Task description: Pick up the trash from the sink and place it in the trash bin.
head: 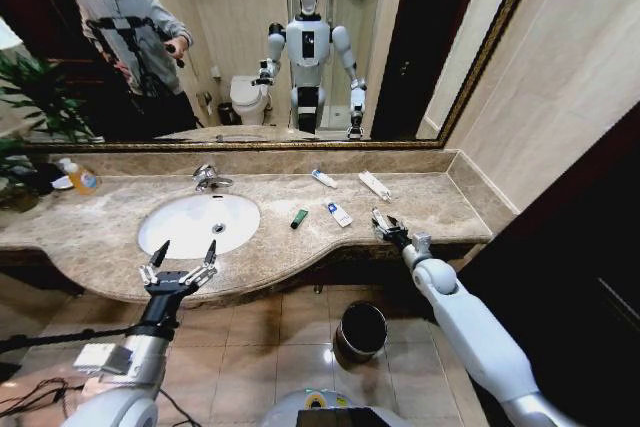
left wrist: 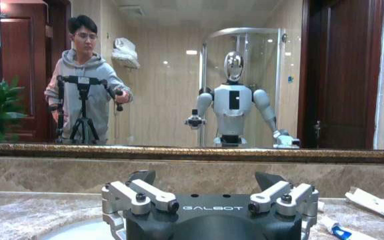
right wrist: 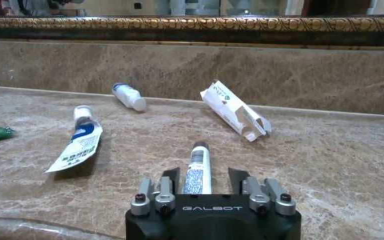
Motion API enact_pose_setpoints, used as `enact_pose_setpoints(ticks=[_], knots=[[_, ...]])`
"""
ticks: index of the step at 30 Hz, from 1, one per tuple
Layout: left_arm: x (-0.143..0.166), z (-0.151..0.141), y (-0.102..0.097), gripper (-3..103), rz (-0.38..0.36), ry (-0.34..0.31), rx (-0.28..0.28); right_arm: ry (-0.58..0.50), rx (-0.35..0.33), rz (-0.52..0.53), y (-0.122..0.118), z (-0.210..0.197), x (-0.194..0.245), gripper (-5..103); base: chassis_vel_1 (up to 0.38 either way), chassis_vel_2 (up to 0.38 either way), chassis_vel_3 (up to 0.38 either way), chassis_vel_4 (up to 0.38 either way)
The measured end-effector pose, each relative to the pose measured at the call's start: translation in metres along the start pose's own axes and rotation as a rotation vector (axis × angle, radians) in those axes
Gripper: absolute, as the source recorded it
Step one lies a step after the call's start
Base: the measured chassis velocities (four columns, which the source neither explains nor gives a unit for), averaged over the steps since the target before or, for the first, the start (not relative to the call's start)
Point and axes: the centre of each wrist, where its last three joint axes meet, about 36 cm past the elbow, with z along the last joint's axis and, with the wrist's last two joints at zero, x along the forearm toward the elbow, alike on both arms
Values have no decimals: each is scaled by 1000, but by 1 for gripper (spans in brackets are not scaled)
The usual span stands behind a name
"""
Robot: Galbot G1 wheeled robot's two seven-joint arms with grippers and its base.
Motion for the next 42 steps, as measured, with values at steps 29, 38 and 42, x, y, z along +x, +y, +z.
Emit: enact_pose_setpoints(ticks=[29,38,42], knots=[[0,0,0,100,0,0,0,-100,-68,52,0,-18,58,0,0,0,0,0],[0,0,0,100,0,0,0,-231,-156,132,48,24,148,0,0,0,0,0],[0,0,0,100,0,0,0,-202,-192,193,83,63,197,0,0,0,0,0]])
